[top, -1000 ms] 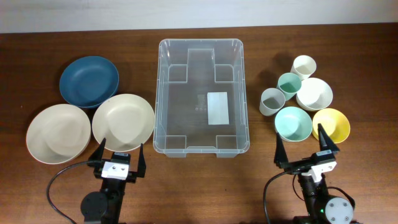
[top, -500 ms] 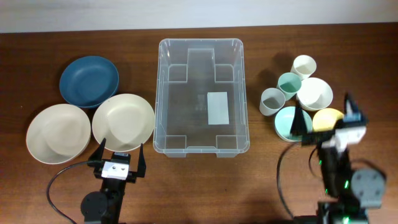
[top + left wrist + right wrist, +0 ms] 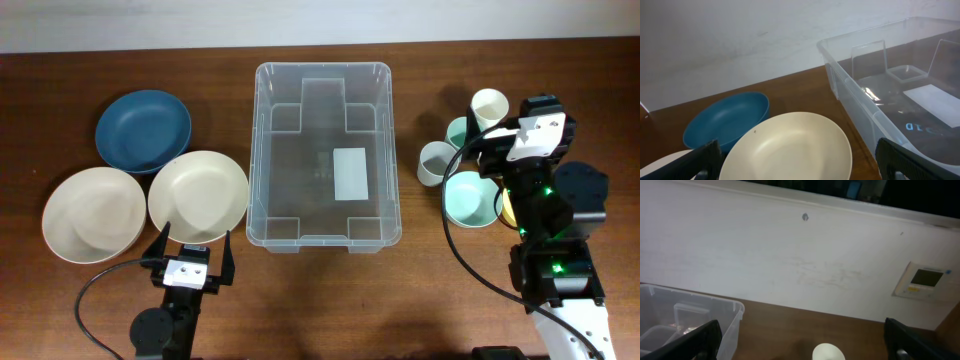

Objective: Pack container
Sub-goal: 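Move the right gripper over the mint-green bowl near the yellow bowl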

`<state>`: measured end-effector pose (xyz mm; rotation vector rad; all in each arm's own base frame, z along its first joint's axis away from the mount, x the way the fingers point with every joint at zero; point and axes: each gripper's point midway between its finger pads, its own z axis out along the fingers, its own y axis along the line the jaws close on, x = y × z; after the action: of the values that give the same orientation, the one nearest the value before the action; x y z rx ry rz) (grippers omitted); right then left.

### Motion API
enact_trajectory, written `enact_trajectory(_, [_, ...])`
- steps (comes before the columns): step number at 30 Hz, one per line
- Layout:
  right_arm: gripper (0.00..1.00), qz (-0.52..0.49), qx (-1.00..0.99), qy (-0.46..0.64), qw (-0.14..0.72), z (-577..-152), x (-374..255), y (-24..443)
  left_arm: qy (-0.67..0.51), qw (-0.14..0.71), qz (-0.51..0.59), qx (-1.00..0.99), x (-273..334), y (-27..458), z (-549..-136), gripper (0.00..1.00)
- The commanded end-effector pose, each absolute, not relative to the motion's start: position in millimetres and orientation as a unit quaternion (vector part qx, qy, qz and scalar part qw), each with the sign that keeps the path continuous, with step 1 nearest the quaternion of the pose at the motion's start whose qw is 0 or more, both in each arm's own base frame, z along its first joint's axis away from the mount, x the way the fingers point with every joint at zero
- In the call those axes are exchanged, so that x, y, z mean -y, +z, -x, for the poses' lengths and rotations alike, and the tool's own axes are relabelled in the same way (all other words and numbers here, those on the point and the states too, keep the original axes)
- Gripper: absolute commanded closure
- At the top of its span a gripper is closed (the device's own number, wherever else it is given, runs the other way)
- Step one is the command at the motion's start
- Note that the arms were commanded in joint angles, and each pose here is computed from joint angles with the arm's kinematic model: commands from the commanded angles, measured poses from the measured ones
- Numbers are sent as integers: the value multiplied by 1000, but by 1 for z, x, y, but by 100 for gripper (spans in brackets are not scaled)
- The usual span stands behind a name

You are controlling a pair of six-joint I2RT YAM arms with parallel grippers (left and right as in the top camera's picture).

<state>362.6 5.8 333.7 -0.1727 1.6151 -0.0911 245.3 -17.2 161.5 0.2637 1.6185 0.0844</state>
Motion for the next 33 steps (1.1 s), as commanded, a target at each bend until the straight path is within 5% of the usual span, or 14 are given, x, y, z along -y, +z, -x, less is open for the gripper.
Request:
enact_trajectory(1, [1, 74, -709, -50, 699, -359, -5, 348, 45, 681, -122, -721, 17, 159, -246, 1])
enact_trajectory(18, [1, 7, -660, 26, 751, -318, -7, 396, 44, 681, -122, -721, 17, 159, -246, 1])
enact_trajectory(33, [0, -103, -699, 102, 700, -336, 1, 360, 45, 681, -122, -721, 17, 159, -246, 1])
